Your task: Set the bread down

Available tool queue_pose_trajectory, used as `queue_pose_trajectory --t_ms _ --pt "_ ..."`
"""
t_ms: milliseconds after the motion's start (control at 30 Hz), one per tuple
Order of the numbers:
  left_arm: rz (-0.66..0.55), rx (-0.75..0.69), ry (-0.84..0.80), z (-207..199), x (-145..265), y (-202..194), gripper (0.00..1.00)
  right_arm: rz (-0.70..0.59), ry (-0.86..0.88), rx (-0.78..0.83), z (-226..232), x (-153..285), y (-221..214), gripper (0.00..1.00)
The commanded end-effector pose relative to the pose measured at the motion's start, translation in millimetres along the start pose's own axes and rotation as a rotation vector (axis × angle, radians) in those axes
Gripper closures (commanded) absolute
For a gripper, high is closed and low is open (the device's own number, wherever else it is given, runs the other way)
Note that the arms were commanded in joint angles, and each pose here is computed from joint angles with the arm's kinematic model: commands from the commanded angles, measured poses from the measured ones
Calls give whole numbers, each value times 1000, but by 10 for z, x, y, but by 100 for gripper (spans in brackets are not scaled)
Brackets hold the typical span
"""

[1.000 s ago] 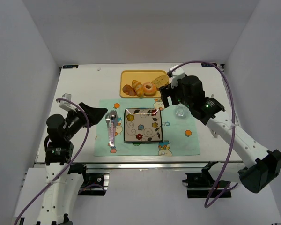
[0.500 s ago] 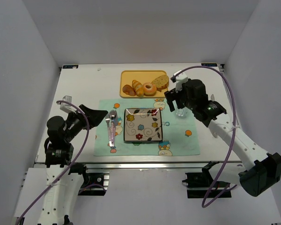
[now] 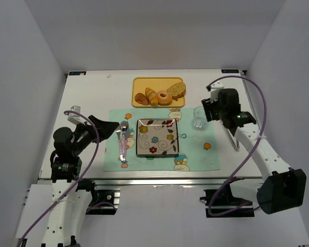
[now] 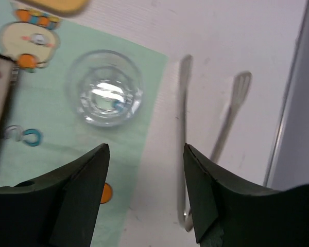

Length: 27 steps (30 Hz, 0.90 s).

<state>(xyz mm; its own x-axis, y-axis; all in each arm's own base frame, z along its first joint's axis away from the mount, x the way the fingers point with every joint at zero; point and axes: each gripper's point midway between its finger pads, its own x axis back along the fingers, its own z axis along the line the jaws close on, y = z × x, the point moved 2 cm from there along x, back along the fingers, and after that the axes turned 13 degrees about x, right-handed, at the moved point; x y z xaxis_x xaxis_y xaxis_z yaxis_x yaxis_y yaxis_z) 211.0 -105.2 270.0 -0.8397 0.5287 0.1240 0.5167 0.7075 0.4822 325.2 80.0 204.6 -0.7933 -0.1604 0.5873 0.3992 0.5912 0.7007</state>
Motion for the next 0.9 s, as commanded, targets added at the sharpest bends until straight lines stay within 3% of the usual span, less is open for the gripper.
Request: queue_pose_trajectory --t_ms 0,100,200,267,333,367,867 --pt "27 -6 -3 84 -18 -71 2 81 -20 -112 -334 -13 -233 36" --pt "44 0 2 150 -37 -116 2 175 93 -274 -513 -8 -572 40" --pt "58 8 10 206 -69 -141 2 228 272 -313 -491 -8 -904 40" --pt "65 12 11 230 -92 -149 2 265 340 -306 -439 -84 -1065 26" --pt "69 15 14 253 -107 -152 2 309 345 -327 -443 -151 -1271 12" --pt "72 14 14 258 -124 -149 2 329 328 -320 -463 -170 -1349 11" --pt "93 28 43 351 -231 -122 2 415 235 -188 -616 -563 -1842 11"
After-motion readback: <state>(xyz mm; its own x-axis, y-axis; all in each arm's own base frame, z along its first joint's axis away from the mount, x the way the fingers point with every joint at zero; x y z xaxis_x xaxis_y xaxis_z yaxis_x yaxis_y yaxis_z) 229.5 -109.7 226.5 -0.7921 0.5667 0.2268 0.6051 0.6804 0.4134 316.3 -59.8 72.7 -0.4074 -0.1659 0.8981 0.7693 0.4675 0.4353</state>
